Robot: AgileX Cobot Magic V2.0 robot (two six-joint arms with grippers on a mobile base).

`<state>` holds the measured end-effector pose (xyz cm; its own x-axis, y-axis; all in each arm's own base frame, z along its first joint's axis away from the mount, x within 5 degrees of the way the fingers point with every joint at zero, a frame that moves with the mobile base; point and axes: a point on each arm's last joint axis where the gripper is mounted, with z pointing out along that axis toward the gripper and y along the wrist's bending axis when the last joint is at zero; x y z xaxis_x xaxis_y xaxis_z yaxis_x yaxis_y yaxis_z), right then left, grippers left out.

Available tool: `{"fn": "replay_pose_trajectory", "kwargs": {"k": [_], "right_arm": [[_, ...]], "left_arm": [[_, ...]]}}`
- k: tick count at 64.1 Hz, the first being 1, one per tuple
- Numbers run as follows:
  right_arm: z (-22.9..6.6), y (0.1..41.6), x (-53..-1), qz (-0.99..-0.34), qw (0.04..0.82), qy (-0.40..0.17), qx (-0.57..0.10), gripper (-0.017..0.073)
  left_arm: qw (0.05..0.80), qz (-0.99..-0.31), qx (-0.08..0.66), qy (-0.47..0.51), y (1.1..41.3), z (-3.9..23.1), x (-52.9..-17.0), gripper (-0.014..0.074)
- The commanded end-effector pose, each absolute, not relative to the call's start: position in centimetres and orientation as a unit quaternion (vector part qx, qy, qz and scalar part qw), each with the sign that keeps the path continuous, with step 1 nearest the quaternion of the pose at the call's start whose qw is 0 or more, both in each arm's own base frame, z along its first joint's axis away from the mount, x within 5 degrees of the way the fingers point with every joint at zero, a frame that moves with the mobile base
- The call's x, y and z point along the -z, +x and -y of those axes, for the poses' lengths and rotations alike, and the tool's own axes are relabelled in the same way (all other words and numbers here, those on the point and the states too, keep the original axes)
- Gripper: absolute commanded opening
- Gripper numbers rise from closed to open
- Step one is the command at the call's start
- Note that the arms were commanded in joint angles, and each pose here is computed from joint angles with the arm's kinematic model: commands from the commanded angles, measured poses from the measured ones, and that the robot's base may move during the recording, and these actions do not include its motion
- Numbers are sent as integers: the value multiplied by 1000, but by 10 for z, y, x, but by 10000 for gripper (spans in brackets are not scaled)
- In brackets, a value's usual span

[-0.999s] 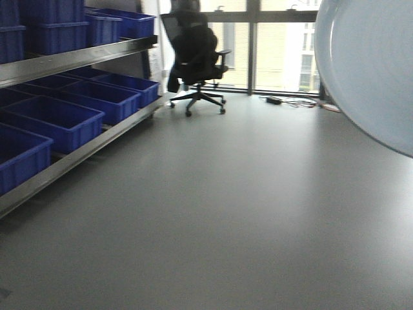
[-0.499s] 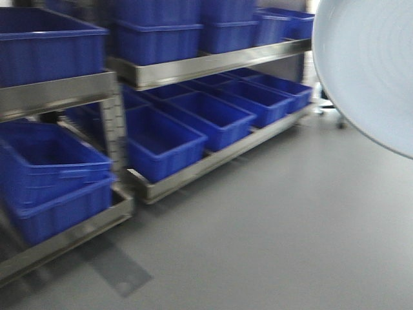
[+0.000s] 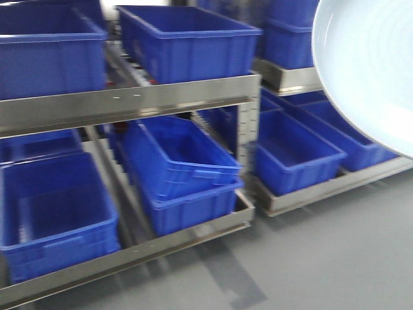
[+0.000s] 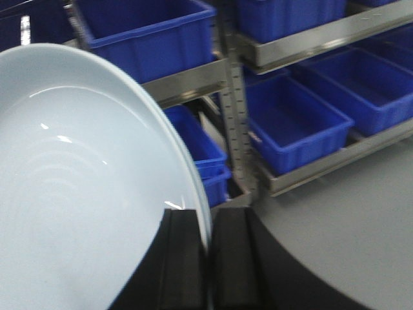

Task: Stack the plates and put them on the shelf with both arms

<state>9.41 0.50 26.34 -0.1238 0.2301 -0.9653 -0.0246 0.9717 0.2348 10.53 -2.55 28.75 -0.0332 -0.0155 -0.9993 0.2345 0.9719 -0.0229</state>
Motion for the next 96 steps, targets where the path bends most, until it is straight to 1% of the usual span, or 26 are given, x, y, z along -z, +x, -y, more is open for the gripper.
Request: {"fn": "replay_pose_trajectory", "kwargs": {"k": [1, 96], "right_arm": [[-3, 95, -283, -699, 706, 73, -93, 48], [-3, 95, -283, -699, 706, 73, -93, 48]], "left_arm": [[730, -672, 103, 66, 106, 26, -307, 83], [730, -672, 103, 66, 106, 26, -307, 83]]}}
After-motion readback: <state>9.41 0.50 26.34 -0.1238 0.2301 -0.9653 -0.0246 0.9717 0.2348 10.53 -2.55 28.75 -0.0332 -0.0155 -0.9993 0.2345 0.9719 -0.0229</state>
